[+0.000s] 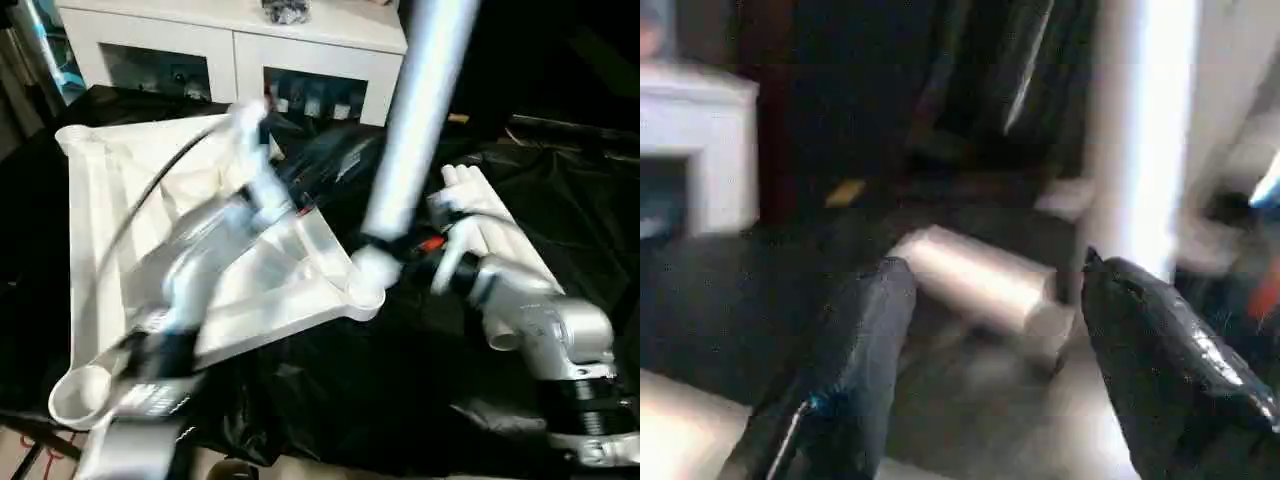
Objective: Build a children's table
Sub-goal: Pick table leg
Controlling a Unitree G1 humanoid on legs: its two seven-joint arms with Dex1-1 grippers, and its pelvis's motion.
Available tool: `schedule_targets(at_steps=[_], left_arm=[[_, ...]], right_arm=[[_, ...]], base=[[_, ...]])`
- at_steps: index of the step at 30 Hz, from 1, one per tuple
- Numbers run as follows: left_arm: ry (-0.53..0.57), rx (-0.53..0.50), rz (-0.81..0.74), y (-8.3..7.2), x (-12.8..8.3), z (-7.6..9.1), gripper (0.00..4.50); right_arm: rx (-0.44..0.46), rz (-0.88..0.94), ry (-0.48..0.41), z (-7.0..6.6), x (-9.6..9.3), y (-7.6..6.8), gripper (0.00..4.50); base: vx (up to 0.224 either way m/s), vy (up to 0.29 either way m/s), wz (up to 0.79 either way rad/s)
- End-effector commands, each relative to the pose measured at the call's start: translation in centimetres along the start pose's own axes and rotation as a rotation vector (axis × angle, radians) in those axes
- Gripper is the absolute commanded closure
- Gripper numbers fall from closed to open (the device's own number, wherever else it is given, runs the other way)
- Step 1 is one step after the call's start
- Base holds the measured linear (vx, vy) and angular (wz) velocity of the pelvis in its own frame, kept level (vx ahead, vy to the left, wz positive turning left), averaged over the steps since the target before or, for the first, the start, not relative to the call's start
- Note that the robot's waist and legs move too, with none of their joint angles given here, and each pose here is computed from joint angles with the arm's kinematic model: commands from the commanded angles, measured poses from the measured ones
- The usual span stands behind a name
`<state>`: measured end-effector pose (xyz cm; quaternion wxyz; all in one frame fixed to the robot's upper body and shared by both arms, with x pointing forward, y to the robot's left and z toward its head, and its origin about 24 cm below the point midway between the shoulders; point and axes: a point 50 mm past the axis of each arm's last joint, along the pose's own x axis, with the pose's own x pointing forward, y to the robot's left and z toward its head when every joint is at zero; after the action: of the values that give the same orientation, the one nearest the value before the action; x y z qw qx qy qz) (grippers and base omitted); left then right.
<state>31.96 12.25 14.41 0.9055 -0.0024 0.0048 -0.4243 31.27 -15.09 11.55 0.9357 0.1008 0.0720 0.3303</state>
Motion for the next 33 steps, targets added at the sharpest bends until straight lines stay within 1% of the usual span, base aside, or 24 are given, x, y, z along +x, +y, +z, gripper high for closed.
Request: schedule_targets(at_steps=[1,2,4,5,6,10,11,12,13,14,15,16,19,20,21,23,24,26,27,29,30,31,32,33], left_arm=[[0.049,0.1,-0.022,-0.8,0.1,-0.7,1.45],[0.078,0.119,-0.012,-1.1,-0.1,-1.7,1.45],[0.106,0.097,-0.005,-1.2,-0.4,-2.5,1.45],[0.144,0.09,0.003,-1.7,-0.6,-3.5,1.45],[0.168,0.084,0.008,-2.0,-0.7,-3.9,1.45],[0.179,0.092,0.043,-2.2,-0.8,-4.4,1.45],[0.159,0.087,0.149,-1.9,-0.9,-4.7,1.45],[0.158,0.088,0.198,-1.7,-1.0,-4.9,1.45],[0.133,0.086,0.305,-1.0,-1.4,-4.9,1.45],[0.089,0.085,0.445,-0.2,-2.2,-4.7,1.45],[0.077,0.082,0.475,-0.1,-2.4,-4.6,1.45],[0.049,0.056,0.556,0.3,-2.9,-4.4,1.45],[0.021,0.041,0.701,1.1,-4.0,-4.2,1.45],[0.014,0.075,0.735,1.4,-4.4,-3.9,1.45],[0.01,0.087,0.745,1.4,-4.6,-3.8,1.45],[0.006,0.084,0.753,1.3,-4.6,-3.6,1.45],[0.001,0.085,0.736,1.0,-4.5,-3.6,1.45],[-0.018,0.079,0.553,-0.3,-3.4,-3.6,1.45],[-0.012,0.08,0.432,-1.2,-2.8,-3.9,1.45],[0.08,0.071,0.307,-1.9,-2.2,-5.2,1.45],[0.124,0.052,0.205,-2.4,-1.5,-5.6,1.45],[0.124,0.052,0.205,-2.4,-1.5,-5.6,1.45],[0.162,0.033,0.121,-2.8,-1.0,-6.1,1.45],[0.174,0.028,0.101,-3.0,-1.0,-6.3,1.45]], right_arm=[[-0.044,-0.111,-0.065,0.6,-0.8,-1.1,2.62],[-0.06,-0.185,-0.115,1.0,-1.3,-1.6,2.62],[-0.055,-0.209,-0.126,0.9,-1.5,-1.7,2.62],[-0.036,-0.224,-0.119,0.6,-2.0,-1.8,2.62],[-0.024,-0.229,-0.118,0.5,-2.3,-1.7,2.62],[-0.003,-0.243,-0.117,0.1,-2.4,-1.7,2.62],[-0.018,-0.276,-0.095,-0.5,-2.3,-1.6,2.62],[-0.023,-0.289,-0.083,-0.7,-2.3,-1.5,2.62],[-0.045,-0.302,-0.056,-1.1,-2.0,-1.2,2.62],[-0.082,-0.283,-0.018,-1.5,-1.5,-0.2,2.62],[-0.09,-0.273,-0.011,-1.6,-1.4,0.0,2.62],[-0.114,-0.267,0.007,-1.8,-1.0,0.6,2.62],[-0.074,-0.279,0.017,-2.4,0.0,1.0,2.62],[-0.076,-0.347,0.018,-2.6,0.3,0.5,2.62],[-0.085,-0.375,0.017,-2.6,0.5,0.3,2.62],[-0.1,-0.389,-0.022,-2.2,0.7,0.3,2.62],[-0.088,-0.389,-0.037,-1.9,0.7,0.4,2.62],[-0.023,-0.359,-0.091,-1.3,0.6,0.4,2.62],[-0.007,-0.388,-0.101,-1.1,0.6,0.0,2.62],[-0.036,-0.374,-0.08,-1.4,0.5,-0.3,2.62],[-0.053,-0.333,-0.075,-1.1,0.3,-0.4,2.62],[-0.053,-0.333,-0.075,-1.1,0.3,-0.4,2.62],[-0.013,-0.228,-0.096,-0.9,0.0,0.0,2.62],[-0.016,-0.219,-0.091,-1.0,-0.1,0.0,2.62]], base=[[0.0,0.0,0.0],[0.0,0.0,0.0],[0.0,0.0,0.0],[0.0,0.0,0.0],[0.0,0.0,0.0],[0.0,0.0,0.0],[0.0,0.0,0.0],[0.0,0.0,0.0],[0.0,0.0,0.0],[0.0,0.0,0.0],[0.0,0.0,0.0],[0.0,0.0,0.0],[0.0,0.0,0.0],[0.0,0.0,0.0],[0.0,0.0,0.0],[0.0,0.0,0.0],[0.0,0.0,0.0],[0.0,0.0,0.0],[0.0,0.0,0.0],[0.0,0.0,0.0],[0.0,0.0,0.0],[0.0,0.0,0.0],[0.0,0.0,0.0],[0.0,0.0,0.0]])
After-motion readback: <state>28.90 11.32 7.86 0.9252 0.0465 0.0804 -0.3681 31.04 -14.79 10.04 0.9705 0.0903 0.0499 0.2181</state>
